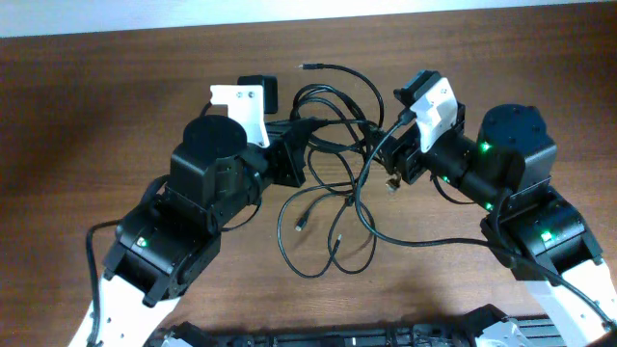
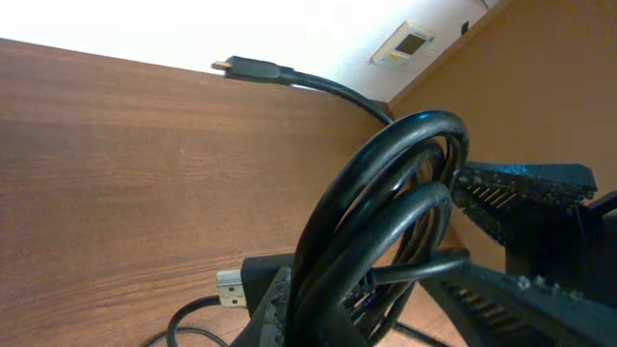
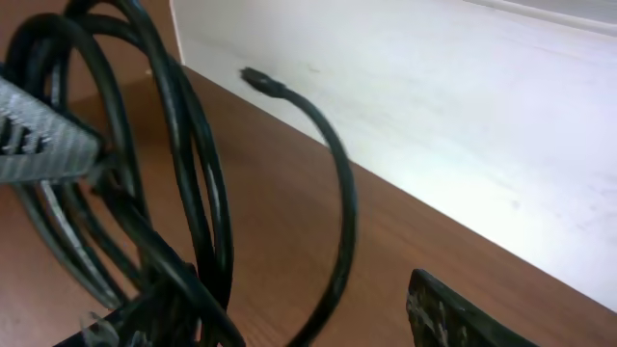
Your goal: Untangle cables
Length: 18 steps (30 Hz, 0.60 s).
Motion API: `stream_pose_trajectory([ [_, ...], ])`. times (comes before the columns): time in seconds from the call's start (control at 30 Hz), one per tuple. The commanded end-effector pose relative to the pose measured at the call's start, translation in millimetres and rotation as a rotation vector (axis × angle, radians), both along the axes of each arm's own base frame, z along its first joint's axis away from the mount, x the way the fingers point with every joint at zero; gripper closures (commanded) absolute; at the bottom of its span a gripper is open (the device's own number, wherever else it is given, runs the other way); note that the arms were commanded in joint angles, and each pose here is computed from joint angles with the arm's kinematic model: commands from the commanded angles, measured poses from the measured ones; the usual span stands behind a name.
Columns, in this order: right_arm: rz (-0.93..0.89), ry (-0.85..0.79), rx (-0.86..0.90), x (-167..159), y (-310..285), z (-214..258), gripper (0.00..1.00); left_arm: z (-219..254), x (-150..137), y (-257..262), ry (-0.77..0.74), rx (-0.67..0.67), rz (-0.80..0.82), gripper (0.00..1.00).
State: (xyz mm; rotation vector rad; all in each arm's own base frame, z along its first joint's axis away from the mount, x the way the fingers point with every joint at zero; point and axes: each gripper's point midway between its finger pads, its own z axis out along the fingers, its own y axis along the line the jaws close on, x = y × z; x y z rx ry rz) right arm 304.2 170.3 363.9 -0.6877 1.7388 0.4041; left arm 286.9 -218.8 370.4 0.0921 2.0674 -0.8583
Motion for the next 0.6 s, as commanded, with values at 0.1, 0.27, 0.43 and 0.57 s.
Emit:
stream_pose_trajectory([
  [0.1, -0.103, -0.042, -0.024, 9, -16, 6, 0.32, 6, -5, -2, -0.004, -0.005, -0.032, 1.0],
  [0.27, -0.109, -0.058, 0.014, 11, -15, 14, 0.32, 6, -9, -6, 0.004, -0.012, -0.06, 1.0],
  [0.43, -0.106, -0.06, 0.015, 10, -15, 15, 0.32, 5, -14, -12, 0.006, -0.01, -0.081, 1.0],
  [0.57, -0.107, -0.069, 0.02, 11, -14, 17, 0.32, 0, -20, -22, 0.019, -0.001, -0.113, 1.0],
])
